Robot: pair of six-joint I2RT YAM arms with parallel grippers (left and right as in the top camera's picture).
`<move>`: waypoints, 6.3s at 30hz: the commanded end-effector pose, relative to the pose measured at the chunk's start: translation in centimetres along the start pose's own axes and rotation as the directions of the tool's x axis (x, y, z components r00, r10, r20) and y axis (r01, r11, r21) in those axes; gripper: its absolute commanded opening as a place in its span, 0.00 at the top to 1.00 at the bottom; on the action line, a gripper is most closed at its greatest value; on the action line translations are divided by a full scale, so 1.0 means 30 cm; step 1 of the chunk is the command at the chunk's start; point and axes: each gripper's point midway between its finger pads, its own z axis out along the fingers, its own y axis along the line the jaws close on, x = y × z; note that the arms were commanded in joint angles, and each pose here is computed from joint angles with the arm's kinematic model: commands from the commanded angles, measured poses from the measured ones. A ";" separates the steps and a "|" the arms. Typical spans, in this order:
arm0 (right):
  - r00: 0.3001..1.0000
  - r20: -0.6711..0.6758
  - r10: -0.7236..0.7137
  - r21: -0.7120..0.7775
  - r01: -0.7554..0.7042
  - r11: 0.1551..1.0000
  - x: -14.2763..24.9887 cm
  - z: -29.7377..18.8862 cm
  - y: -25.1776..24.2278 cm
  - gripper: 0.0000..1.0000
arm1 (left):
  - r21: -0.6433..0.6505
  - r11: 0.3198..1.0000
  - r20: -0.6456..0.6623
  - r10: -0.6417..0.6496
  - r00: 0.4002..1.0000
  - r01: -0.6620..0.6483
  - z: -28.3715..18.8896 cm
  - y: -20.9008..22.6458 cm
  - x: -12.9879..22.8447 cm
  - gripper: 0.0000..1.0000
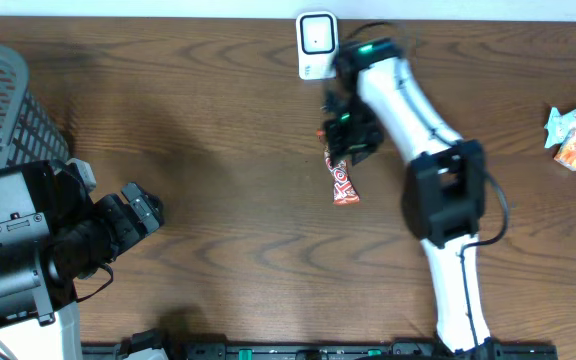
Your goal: Scan the item barcode
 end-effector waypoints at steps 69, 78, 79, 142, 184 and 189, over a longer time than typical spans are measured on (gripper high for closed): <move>0.422 0.800 0.426 0.176 -0.845 0.505 -0.056 -0.687 -1.093 0.99 | 0.013 1.000 0.000 0.000 1.000 0.000 -0.004 -0.009 0.000 0.02; 0.404 0.661 0.632 0.160 -0.899 0.407 0.197 -0.444 -1.444 0.99 | 0.013 1.000 0.000 0.000 1.000 0.000 -0.004 -0.009 0.000 0.02; 0.429 0.646 0.631 0.159 -0.885 0.438 0.200 -0.415 -1.462 0.99 | 0.013 1.000 0.000 0.000 1.000 0.000 -0.004 -0.009 0.000 0.02; 0.723 0.450 0.524 -0.291 -0.436 0.852 0.893 -0.252 -0.157 0.01 | 0.013 1.000 0.000 0.000 1.000 0.000 -0.004 -0.009 0.000 0.02; -0.347 0.937 0.030 -0.016 0.043 0.999 0.645 -0.428 -0.227 0.01 | 0.013 1.000 0.000 0.000 1.000 0.000 -0.004 -0.009 0.000 0.02; -0.381 0.924 -0.026 0.034 0.014 0.999 0.661 -0.437 -0.233 0.01 | 0.013 1.000 0.000 0.000 1.000 0.000 -0.004 -0.009 0.000 0.02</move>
